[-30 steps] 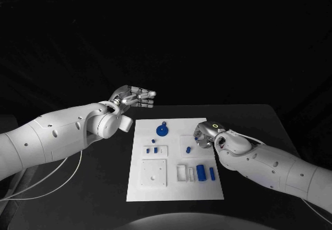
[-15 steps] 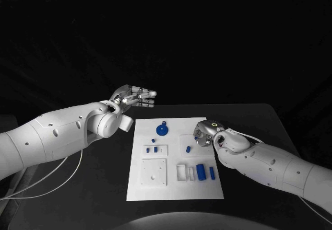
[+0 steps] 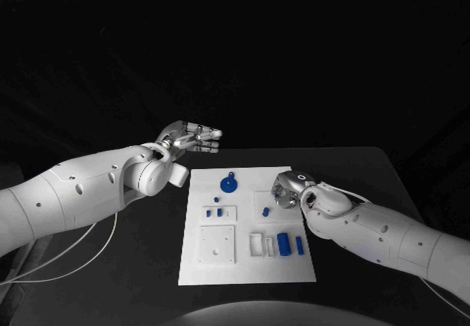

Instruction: Assemble the parts on the task board

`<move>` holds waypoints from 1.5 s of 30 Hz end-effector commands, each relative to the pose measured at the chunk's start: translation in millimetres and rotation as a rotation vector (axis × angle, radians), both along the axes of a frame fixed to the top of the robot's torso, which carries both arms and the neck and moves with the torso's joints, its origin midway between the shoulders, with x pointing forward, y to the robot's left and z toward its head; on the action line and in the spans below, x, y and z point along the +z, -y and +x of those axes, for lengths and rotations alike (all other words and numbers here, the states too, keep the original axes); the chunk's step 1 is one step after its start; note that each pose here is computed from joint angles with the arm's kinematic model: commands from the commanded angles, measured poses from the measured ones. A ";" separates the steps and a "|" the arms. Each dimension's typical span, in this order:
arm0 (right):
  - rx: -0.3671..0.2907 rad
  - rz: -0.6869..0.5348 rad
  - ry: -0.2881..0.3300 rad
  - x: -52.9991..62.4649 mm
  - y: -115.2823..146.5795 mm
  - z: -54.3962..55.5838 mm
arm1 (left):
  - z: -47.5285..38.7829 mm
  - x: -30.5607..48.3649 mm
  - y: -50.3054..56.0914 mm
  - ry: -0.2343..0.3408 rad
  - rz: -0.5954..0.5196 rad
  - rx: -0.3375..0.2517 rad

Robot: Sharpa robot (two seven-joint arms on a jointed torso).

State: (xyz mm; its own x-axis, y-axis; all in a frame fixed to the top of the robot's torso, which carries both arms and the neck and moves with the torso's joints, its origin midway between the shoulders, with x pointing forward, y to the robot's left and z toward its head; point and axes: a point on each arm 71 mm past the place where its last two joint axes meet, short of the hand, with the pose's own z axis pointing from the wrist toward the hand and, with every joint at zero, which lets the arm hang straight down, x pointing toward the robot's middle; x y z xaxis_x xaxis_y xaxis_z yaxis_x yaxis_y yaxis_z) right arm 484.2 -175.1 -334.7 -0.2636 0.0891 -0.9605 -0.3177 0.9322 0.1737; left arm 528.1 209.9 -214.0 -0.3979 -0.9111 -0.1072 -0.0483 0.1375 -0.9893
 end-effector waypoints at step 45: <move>-0.063 0.058 0.154 13.0 16.4 -2.1 | 10.1 -1.9 -16.0 0.015 0.028 0.031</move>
State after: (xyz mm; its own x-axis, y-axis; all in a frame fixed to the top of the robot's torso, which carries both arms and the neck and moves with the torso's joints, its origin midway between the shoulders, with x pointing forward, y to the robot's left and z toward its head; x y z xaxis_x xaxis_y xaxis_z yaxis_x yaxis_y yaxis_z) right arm 481.7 -191.4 -327.5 -0.1584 0.1091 -0.9813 -0.2935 0.9437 0.1523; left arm 537.3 226.6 -217.2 -0.3562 -0.9250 -0.1325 -0.0516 0.1611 -0.9856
